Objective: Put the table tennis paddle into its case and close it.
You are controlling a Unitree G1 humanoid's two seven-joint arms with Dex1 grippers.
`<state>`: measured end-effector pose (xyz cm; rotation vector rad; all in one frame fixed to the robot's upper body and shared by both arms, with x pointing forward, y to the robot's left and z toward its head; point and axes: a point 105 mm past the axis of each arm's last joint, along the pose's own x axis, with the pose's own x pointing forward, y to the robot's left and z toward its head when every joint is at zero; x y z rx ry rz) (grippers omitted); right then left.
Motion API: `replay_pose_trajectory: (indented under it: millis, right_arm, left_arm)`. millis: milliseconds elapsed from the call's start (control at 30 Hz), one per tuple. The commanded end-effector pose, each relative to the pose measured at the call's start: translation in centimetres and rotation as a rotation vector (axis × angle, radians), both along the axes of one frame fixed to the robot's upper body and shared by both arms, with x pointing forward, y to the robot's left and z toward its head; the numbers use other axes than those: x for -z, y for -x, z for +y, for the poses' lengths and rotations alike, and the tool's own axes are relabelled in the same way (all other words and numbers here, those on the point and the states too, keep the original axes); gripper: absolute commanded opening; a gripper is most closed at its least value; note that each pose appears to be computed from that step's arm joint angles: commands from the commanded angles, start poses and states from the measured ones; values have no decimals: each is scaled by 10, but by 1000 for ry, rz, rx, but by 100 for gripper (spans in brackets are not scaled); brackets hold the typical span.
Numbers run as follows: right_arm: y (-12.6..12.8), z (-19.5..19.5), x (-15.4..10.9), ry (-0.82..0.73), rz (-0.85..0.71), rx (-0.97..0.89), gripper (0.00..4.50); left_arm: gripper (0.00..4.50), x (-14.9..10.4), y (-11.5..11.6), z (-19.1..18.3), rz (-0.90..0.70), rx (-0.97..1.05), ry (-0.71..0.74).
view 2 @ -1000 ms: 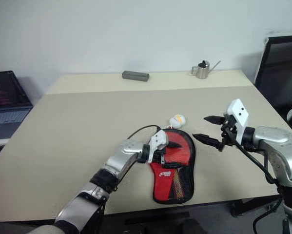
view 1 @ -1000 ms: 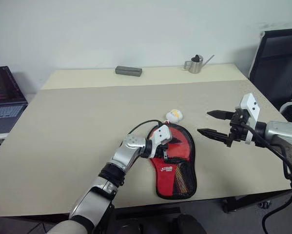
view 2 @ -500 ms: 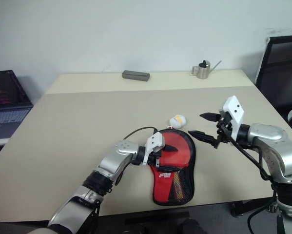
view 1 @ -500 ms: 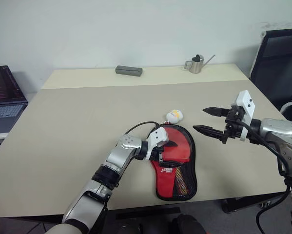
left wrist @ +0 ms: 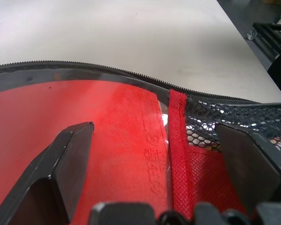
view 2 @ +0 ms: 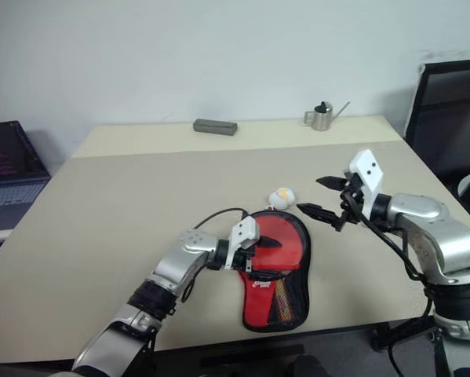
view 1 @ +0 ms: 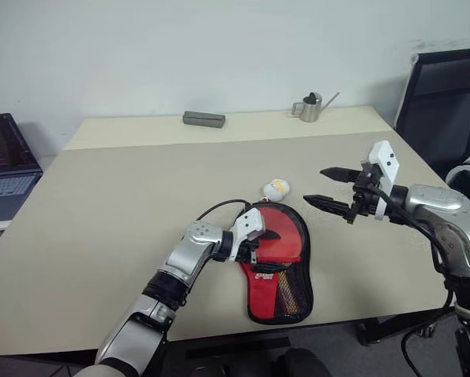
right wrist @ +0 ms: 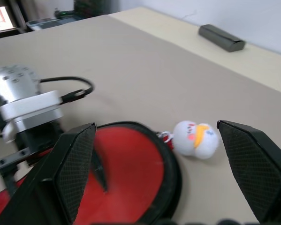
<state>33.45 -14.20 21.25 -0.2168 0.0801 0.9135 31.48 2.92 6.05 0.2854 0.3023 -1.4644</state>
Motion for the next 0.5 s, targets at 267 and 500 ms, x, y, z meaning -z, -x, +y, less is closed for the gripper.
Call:
replay_pose_trajectory:
  millis: [267, 500]
  right_arm:
    - [-62, 23, -14, -140, 118, 178, 450]
    - [-102, 44, 23, -40, 195, 268, 450]
  left_arm:
    - [446, 85, 29, 41, 258, -72, -229]
    - [446, 86, 31, 38, 262, -77, -216]
